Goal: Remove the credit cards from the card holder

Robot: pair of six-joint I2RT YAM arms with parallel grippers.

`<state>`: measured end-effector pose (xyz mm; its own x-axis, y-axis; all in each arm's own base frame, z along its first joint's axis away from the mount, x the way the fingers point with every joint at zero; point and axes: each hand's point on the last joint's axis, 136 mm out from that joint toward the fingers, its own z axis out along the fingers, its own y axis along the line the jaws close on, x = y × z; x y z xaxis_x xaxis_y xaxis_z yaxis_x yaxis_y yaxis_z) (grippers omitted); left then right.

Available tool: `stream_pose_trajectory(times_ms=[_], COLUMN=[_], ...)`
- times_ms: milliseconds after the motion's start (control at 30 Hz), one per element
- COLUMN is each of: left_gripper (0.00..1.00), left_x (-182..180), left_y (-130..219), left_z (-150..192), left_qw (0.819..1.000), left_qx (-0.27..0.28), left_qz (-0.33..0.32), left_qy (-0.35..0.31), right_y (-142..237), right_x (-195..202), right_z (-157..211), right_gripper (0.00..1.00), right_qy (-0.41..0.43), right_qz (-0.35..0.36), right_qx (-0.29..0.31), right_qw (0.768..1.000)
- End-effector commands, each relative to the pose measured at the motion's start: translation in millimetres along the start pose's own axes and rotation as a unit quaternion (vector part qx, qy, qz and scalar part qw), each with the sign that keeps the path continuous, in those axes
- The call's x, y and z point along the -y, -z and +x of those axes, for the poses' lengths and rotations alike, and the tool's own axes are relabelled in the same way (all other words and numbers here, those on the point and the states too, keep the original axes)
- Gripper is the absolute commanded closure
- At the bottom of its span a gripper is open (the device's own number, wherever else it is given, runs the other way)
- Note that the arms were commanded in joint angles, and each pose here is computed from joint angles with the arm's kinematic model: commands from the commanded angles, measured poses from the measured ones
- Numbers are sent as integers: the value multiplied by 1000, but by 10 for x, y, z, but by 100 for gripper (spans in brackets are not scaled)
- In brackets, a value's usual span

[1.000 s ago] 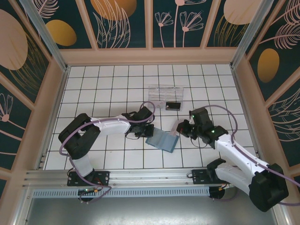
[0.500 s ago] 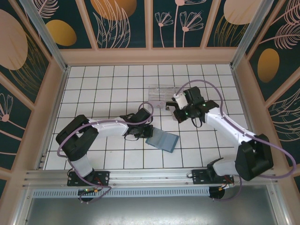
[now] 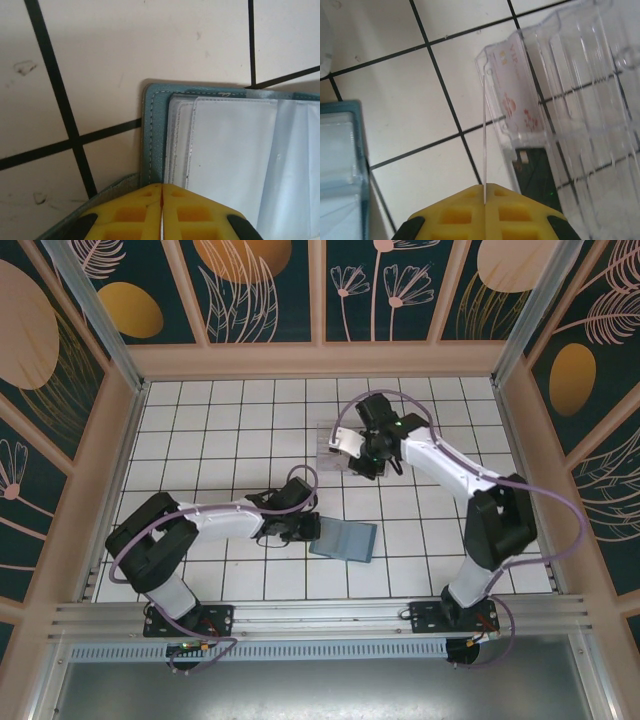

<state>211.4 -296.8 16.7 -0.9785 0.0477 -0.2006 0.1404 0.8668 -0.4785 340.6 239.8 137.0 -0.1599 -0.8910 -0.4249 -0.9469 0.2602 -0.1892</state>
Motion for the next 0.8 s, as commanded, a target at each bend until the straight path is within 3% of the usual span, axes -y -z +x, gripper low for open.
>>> stream_pose_trajectory(times_ms=[0, 367, 767], left_gripper=[91, 91, 91], left_x=[-274, -278, -295], left_y=[-33, -36, -43], left_z=[324, 380, 383], left_qw=[998, 998, 997], left_qx=[-48, -56, -58], left_qz=[-38, -31, -37], left_qy=[24, 28, 30], right_y=[-93, -507, -763], right_x=[-32, 164, 277], right_z=[-51, -174, -53], right_gripper=[100, 100, 100], right_qy=[63, 115, 139], right_qz=[-34, -55, -41], right_qx=[-25, -68, -124], right_qw=[997, 990, 982])
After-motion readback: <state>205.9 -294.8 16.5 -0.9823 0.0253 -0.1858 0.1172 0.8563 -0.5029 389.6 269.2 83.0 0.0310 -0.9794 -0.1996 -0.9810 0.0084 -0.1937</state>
